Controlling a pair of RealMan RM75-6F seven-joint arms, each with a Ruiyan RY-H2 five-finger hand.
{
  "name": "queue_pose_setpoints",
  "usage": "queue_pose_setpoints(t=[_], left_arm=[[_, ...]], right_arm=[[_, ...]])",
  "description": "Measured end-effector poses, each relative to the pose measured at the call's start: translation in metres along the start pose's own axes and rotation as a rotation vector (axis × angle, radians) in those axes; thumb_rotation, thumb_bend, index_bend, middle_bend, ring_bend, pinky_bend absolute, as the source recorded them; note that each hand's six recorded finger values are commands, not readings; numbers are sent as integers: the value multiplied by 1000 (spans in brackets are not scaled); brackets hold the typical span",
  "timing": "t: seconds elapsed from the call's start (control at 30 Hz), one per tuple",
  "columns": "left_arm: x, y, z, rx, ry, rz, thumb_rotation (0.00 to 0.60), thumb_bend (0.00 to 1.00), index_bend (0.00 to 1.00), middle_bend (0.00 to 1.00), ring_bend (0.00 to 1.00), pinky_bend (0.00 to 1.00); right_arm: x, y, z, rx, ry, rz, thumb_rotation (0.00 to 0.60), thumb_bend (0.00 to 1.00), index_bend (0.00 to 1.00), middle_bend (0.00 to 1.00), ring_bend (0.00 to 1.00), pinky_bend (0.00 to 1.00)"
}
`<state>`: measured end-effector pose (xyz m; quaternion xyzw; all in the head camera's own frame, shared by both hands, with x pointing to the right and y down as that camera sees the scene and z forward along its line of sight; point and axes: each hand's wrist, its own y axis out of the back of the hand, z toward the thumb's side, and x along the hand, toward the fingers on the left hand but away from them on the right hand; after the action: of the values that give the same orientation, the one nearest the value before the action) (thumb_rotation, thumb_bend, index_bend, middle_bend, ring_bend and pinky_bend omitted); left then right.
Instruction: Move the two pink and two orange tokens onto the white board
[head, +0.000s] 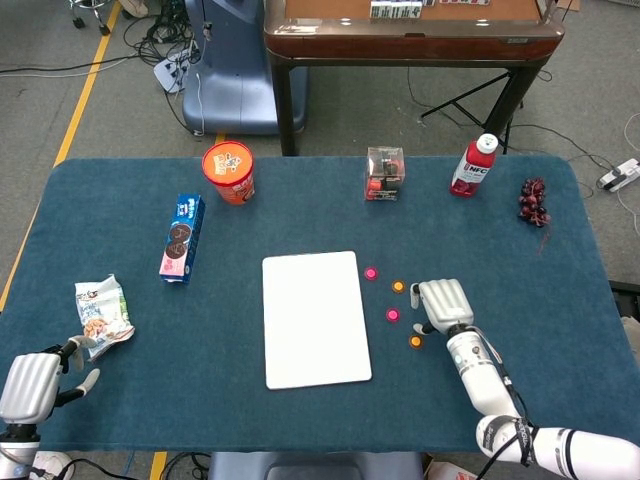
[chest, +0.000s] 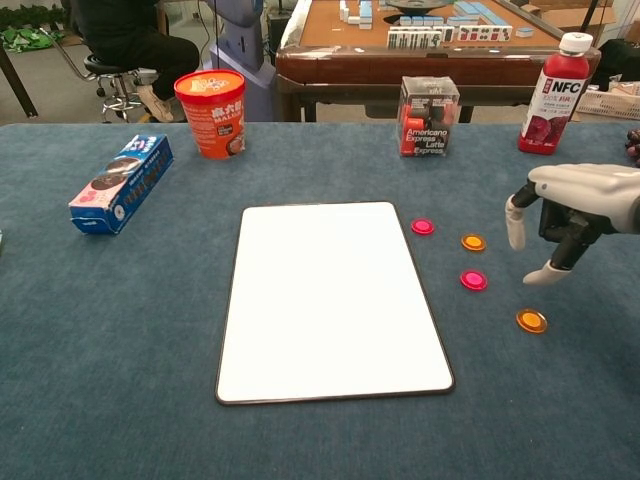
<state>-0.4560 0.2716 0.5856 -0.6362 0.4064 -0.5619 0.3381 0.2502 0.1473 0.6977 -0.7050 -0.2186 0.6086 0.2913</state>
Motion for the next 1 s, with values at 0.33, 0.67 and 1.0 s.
queue_pose_setpoints(t=[0.33, 0.67, 1.0], left_arm=[[-3, -3, -3, -16, 13, -11, 600, 281, 511, 647, 638, 784], [-5, -7, -5, -21, 20, -23, 600, 281, 511, 647, 639, 784], [-8, -11, -10, -33, 35, -34, 600, 281, 511, 647, 638, 784]], right_arm=[[-16, -10, 11, 12, -2, 32, 600, 121, 526, 1000, 1000, 1000], [-27, -11, 19, 6, -4, 55, 600, 129, 526, 1000, 1000, 1000], [-31, -15, 24, 20, -4, 86, 600, 104, 503, 1000, 1000, 1000]])
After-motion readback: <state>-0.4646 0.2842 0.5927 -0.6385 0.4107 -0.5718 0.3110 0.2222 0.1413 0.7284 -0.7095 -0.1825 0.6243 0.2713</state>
